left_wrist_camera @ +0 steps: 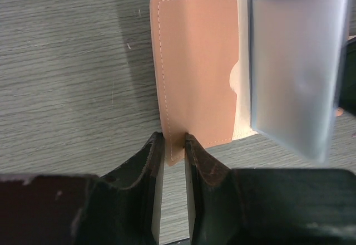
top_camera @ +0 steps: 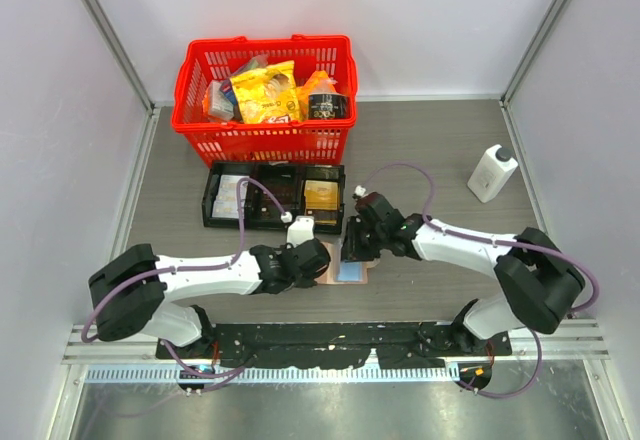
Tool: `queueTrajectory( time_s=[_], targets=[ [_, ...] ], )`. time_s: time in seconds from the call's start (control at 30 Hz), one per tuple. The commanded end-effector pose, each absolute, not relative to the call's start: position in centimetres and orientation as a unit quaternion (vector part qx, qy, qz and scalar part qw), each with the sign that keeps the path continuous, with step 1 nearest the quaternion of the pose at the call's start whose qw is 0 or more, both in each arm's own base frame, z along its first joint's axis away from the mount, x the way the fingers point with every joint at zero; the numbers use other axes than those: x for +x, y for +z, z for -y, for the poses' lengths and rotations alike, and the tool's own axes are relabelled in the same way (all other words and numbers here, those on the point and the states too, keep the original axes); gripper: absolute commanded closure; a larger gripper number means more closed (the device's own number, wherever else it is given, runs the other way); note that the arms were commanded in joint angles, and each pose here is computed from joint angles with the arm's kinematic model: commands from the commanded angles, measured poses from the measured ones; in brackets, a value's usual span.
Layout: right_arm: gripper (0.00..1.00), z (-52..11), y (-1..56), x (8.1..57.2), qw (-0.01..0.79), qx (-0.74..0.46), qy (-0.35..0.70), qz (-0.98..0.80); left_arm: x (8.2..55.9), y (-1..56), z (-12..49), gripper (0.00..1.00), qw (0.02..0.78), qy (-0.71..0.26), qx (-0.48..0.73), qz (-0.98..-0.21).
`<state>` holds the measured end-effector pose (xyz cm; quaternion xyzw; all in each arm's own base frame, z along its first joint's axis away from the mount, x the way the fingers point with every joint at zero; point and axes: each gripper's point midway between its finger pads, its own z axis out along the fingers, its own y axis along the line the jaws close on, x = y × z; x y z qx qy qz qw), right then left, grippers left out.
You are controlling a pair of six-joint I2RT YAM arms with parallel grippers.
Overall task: Take the credit cards out of the card holder
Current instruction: Open the card holder at the center of the board.
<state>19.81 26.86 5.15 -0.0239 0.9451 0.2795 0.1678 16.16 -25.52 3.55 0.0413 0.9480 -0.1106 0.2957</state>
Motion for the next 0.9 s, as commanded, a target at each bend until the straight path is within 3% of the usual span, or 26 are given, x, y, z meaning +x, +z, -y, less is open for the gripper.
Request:
queueTrajectory(
  time_s=[0.0,0.1,0.23,0.33,0.6,0.87],
  targets=[
    [0.75,-31.8,7.4,20.4,0.202,-0.074,0.335,-0.918,16.7,4.6,27.0,0.76,0.304,-0.139,0.035,-0.942],
    [0.75,-33.5,6.0,19.2,0.188,-0.099,0.331,-0.920,16.7,5.4,26.7,0.71,0.309,-0.146,0.025,-0.939],
    [0.75,-34.5,4.5,18.5,0.178,-0.110,0.320,-0.924,16.2,7.1,25.6,0.55,0.317,-0.164,0.005,-0.934],
    [0.75,-34.6,4.0,18.4,0.176,-0.112,0.314,-0.926,15.9,8.7,24.3,0.48,0.325,-0.173,-0.014,-0.930],
    [0.72,-34.6,6.7,19.1,0.207,-0.132,0.312,-0.918,16.2,15.4,25.5,0.50,0.372,-0.286,-0.019,-0.883],
    [0.70,-32.3,9.4,20.2,0.258,-0.129,0.270,-0.919,18.0,15.3,28.2,0.56,0.347,-0.313,-0.015,-0.884]
  ],
)
